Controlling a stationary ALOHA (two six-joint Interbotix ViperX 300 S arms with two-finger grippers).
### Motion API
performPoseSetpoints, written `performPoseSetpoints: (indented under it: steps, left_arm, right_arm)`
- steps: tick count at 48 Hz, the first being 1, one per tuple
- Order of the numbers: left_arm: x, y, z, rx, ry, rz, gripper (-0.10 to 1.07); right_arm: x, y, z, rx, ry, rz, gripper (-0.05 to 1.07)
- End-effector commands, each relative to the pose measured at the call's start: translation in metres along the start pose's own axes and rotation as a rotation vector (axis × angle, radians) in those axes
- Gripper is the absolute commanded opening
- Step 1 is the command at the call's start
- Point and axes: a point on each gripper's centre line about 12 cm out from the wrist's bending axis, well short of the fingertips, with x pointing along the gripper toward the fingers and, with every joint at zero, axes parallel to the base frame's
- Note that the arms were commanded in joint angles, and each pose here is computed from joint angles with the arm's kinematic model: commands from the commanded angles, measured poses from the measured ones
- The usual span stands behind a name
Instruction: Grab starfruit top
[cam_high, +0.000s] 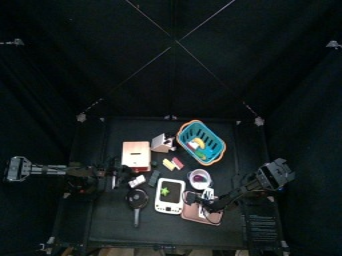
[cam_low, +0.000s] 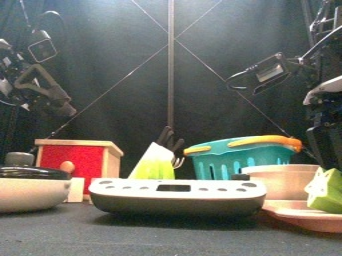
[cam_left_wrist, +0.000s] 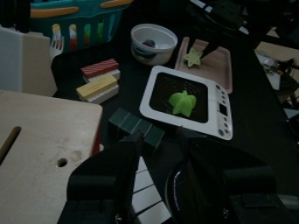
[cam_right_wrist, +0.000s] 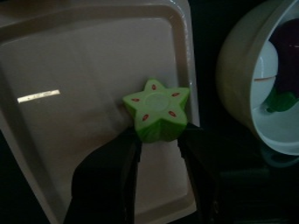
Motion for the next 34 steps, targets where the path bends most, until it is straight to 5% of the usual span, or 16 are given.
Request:
performPoseSetpoints:
  steps: [1,17,34]
  left_arm:
    - [0.001,0.0,0.003,-0.002,-0.011,0.0,0.78]
    - [0.001,0.0,0.003,-0.002,-0.009,0.0,0.78]
    - [0.001,0.0,0.003,-0.002,-0.009,0.0,0.78]
  right_arm:
    - [-0.011,-0.002,0.004,0.015,-0.017,0.01,0.63]
    - [-0.043,-0.003,0.016,0.031,-0.084,0.046,0.61]
    - [-0.045,-0.002,0.023,0.018,-0.107,0.042,0.61]
